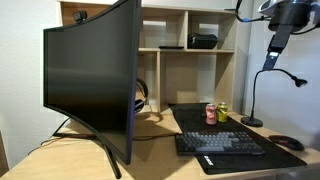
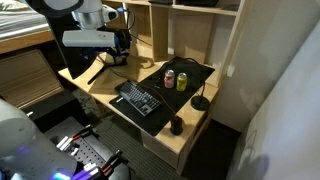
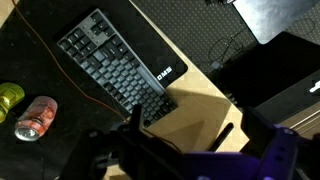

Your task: Remove the headsets from the back of the monitor

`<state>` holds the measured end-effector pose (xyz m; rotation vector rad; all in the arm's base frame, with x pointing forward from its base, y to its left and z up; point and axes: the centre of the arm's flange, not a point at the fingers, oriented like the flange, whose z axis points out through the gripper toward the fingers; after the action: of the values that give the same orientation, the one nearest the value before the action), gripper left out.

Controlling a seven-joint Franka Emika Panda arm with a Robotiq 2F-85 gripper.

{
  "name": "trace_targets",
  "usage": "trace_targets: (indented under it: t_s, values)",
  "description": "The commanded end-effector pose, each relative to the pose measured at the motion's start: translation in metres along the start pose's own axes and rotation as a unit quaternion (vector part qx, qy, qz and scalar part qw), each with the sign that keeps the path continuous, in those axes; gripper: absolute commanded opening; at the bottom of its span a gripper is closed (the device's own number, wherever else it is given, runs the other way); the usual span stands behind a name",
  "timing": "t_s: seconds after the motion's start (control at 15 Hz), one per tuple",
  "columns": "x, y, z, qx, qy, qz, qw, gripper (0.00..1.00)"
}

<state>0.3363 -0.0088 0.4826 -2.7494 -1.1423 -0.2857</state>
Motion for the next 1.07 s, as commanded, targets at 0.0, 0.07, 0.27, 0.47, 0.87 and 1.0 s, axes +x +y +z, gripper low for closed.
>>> trace_targets:
  t_s: [0.0, 0.07, 0.27, 0.47, 0.87, 1.0]
  values:
    - [0.029, -0.002, 0.003, 0.000, 0.009, -0.024, 0.9997, 1.00]
    - [0.052, -0.008, 0.003, -0.011, 0.029, -0.037, 0.9988, 1.00]
    - [0.118, -0.030, -0.007, -0.041, 0.100, -0.071, 0.9916, 1.00]
    - [0.144, -0.044, -0.002, -0.053, 0.144, -0.074, 0.9853, 1.00]
    - [0.137, -0.049, -0.004, -0.054, 0.135, -0.075, 0.9865, 1.00]
    - [0.163, -0.039, 0.014, -0.043, 0.146, -0.073, 0.9856, 1.00]
